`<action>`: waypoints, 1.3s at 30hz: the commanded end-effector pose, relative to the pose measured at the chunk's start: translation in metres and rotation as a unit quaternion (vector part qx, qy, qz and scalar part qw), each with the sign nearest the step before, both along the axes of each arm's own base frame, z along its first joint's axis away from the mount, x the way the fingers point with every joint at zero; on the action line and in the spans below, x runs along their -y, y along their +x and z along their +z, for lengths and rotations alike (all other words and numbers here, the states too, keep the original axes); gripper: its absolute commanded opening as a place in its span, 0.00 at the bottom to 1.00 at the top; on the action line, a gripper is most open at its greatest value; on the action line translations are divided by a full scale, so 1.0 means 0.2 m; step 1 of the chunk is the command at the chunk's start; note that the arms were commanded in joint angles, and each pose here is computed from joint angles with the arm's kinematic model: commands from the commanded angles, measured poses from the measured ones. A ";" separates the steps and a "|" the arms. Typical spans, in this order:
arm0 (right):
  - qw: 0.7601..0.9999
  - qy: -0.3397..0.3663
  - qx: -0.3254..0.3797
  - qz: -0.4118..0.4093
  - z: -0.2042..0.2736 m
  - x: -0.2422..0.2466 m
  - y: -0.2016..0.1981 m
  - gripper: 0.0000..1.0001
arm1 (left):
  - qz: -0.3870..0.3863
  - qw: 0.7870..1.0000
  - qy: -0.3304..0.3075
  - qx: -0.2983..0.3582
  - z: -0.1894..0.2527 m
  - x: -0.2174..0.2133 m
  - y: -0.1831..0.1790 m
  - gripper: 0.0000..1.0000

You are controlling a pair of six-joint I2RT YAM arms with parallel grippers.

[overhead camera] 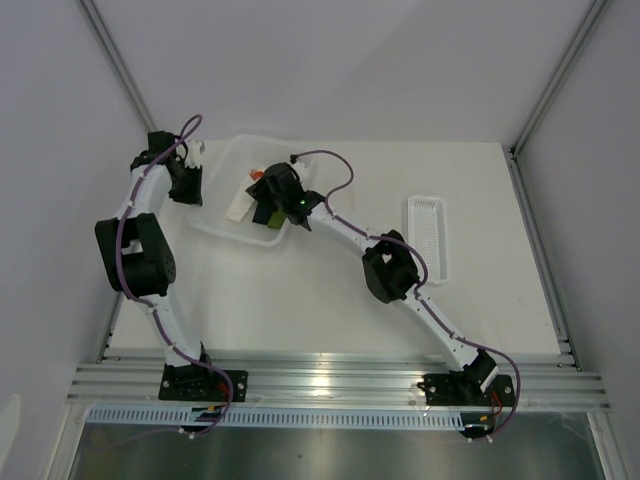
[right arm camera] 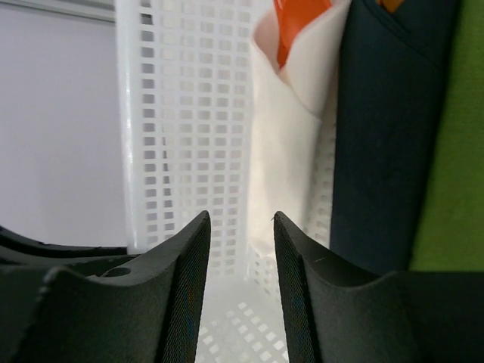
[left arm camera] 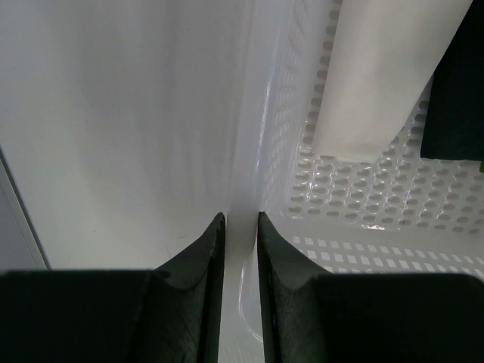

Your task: Place the utensils on the paper napkin and roll it up

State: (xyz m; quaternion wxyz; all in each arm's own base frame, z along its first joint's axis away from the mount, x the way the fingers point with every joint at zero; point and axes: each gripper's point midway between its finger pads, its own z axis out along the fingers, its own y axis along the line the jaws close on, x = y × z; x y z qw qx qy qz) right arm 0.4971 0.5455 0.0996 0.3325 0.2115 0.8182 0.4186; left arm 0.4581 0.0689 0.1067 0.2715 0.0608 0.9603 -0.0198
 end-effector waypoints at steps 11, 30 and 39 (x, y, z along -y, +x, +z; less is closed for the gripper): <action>0.989 0.043 0.142 0.019 0.58 0.00 0.06 0.44 | -0.063 0.997 0.037 0.007 0.05 -0.04 0.01 0.01; 0.961 0.006 0.272 0.039 1.03 0.33 0.21 0.45 | -0.120 0.985 0.125 0.014 0.11 -0.17 0.13 0.22; 0.951 -0.098 0.293 0.031 1.13 0.71 0.34 0.76 | -0.102 0.987 0.111 0.056 0.30 -0.14 0.17 0.73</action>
